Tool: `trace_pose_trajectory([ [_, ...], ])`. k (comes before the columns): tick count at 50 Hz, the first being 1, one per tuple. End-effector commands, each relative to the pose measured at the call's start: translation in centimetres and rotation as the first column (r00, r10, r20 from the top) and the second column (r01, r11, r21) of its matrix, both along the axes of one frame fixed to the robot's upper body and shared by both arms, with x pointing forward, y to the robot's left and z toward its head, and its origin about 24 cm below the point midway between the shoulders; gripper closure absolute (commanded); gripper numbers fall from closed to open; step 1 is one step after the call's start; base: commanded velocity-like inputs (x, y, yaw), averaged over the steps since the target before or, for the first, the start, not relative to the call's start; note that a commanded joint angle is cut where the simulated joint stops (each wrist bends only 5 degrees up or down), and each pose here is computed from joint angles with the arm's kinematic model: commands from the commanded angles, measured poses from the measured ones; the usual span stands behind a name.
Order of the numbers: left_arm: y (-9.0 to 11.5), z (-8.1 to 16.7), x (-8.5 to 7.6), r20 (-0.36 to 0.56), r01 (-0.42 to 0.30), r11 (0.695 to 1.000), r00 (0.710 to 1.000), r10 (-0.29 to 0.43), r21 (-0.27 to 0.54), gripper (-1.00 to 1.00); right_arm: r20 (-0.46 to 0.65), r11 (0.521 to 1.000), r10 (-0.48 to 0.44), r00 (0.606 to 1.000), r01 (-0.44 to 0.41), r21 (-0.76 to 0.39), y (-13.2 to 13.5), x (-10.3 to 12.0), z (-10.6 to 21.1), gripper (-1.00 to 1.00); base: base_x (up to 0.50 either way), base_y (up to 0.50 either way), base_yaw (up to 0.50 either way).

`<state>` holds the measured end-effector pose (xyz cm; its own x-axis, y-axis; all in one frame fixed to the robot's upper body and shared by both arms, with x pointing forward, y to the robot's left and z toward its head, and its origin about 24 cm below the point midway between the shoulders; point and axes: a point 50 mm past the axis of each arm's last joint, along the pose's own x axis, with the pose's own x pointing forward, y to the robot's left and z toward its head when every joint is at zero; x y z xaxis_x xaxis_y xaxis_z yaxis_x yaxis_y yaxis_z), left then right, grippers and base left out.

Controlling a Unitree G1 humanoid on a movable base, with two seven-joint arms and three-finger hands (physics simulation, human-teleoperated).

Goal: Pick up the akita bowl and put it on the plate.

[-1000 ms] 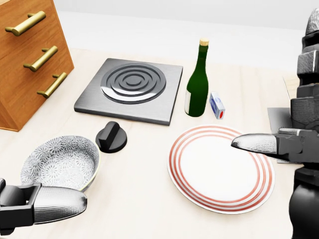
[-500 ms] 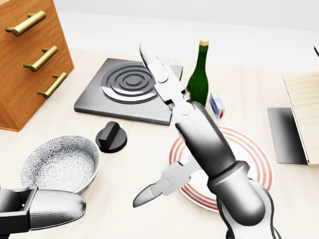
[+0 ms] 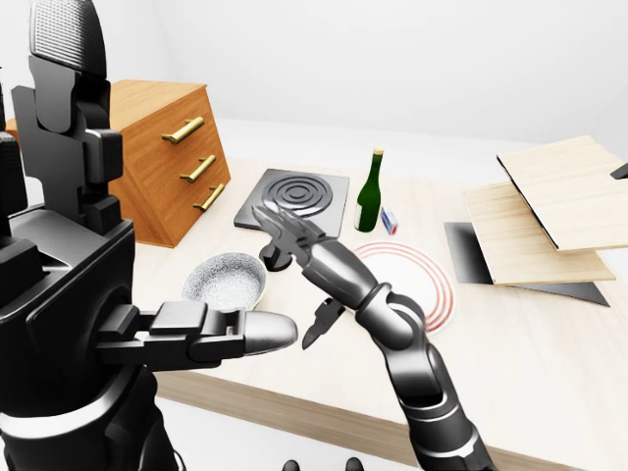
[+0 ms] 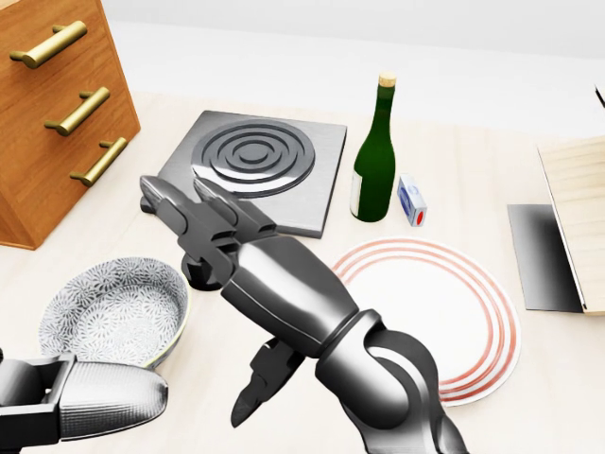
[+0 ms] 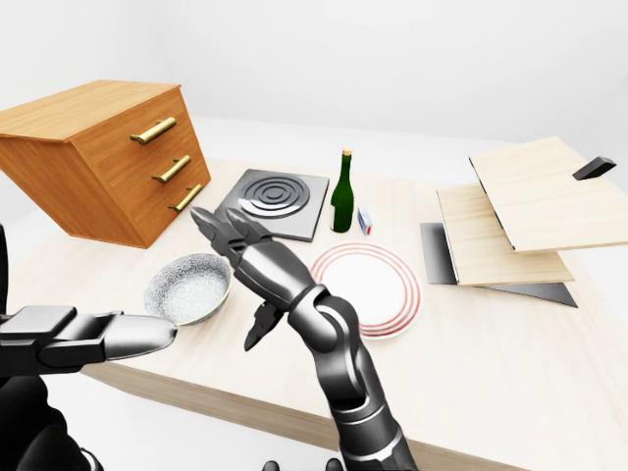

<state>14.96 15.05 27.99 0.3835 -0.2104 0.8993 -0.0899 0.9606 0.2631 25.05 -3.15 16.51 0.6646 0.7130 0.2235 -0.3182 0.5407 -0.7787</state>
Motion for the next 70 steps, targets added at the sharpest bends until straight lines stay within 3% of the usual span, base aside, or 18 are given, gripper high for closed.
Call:
trace_pose_trajectory([
  [1, -0.3, 0.0, 0.0, 0.001, 0.004, 1.0, 1.0, -0.004, 0.007, -0.91, -0.015, 0.99, -0.05, 0.999, 0.047, -0.134, 1.0, 1.5, -1.1, -1.0, 0.0, 0.0, 0.0],
  [10, -0.5, 0.1, 0.0, 0.006, 0.003, 1.0, 1.0, -0.003, 0.015, -0.91, -0.006, 0.982, -0.018, 1.0, 0.017, -0.189, 2.4, 1.1, -1.2, -1.0, 0.0, 0.0, 0.0],
  [13, -0.5, 0.1, 0.0, 0.012, 0.004, 1.0, 1.0, -0.004, 0.019, -0.91, 0.0, 0.969, -0.063, 0.998, 0.061, -0.24, 2.7, 2.0, -2.3, -1.0, 0.0, 0.0, 0.0],
  [20, -0.7, 0.3, 0.0, 0.021, 0.007, 1.0, 1.0, -0.008, 0.025, -0.91, -0.059, 0.952, -0.044, 0.997, 0.024, -0.306, 3.8, 0.9, -4.6, -1.0, 0.0, 0.0, 0.0],
  [23, -0.9, 0.4, 0.0, 0.029, 0.005, 1.0, 1.0, -0.006, 0.03, -0.91, -0.046, 0.946, -0.068, 0.997, 0.05, -0.321, 4.1, 1.2, -5.2, -1.0, 0.0, 0.0, 0.0],
  [34, -0.9, 0.3, 0.0, 0.027, 0.005, 0.999, 1.0, -0.005, 0.031, -0.91, -0.09, 0.953, 0.074, 0.993, -0.097, -0.287, 7.0, 0.5, -3.2, -1.0, 0.0, 0.0, 0.0],
  [44, -1.0, 0.3, 0.0, 0.027, 0.002, 0.999, 1.0, -0.003, 0.033, -0.91, -0.081, 0.95, 0.163, 0.983, -0.178, -0.258, 8.4, 0.0, -1.0, -1.0, 0.0, 0.0, 0.0],
  [49, -0.9, 0.5, 0.0, 0.039, -0.005, 0.999, 0.999, 0.003, 0.039, -0.91, -0.061, 0.954, 0.153, 0.986, -0.164, -0.251, 8.8, 0.3, -0.6, -1.0, 0.0, 0.0, 0.0],
  [53, -1.0, 0.5, 0.0, 0.038, -0.002, 0.999, 0.999, 0.001, 0.038, -0.91, -0.106, 0.94, 0.118, 0.987, -0.145, -0.307, 8.6, 1.4, -2.3, -1.0, 0.0, 0.0, 0.0],
  [54, -1.0, 0.5, 0.0, 0.042, -0.003, 0.999, 0.999, 0.002, 0.037, -0.91, -0.087, 0.936, 0.065, 0.994, -0.091, -0.339, 8.2, 2.3, -3.0, -1.0, 0.0, 0.0, 0.0],
  [57, -0.8, 0.6, -0.1, 0.044, -0.007, 0.999, 0.999, 0.006, 0.036, -0.91, -0.077, 0.914, 0.014, 0.997, -0.044, -0.404, 7.6, 3.6, -3.7, -1.0, 0.0, 0.0, 0.0],
  [64, -1.0, 0.6, -0.1, 0.047, -0.004, 0.999, 0.999, 0.002, 0.041, -0.91, -0.163, 0.9, 0.067, 0.984, -0.13, -0.416, 8.5, 3.9, -3.4, -1.0, 0.0, 0.0, 0.0],
  [70, -1.0, 0.6, 0.0, 0.045, -0.013, 0.999, 0.999, 0.011, 0.044, -0.91, -0.195, 0.878, 0.051, 0.98, -0.137, -0.459, 8.2, 4.5, -4.3, -1.0, 0.0, 0.0, 0.0],
])
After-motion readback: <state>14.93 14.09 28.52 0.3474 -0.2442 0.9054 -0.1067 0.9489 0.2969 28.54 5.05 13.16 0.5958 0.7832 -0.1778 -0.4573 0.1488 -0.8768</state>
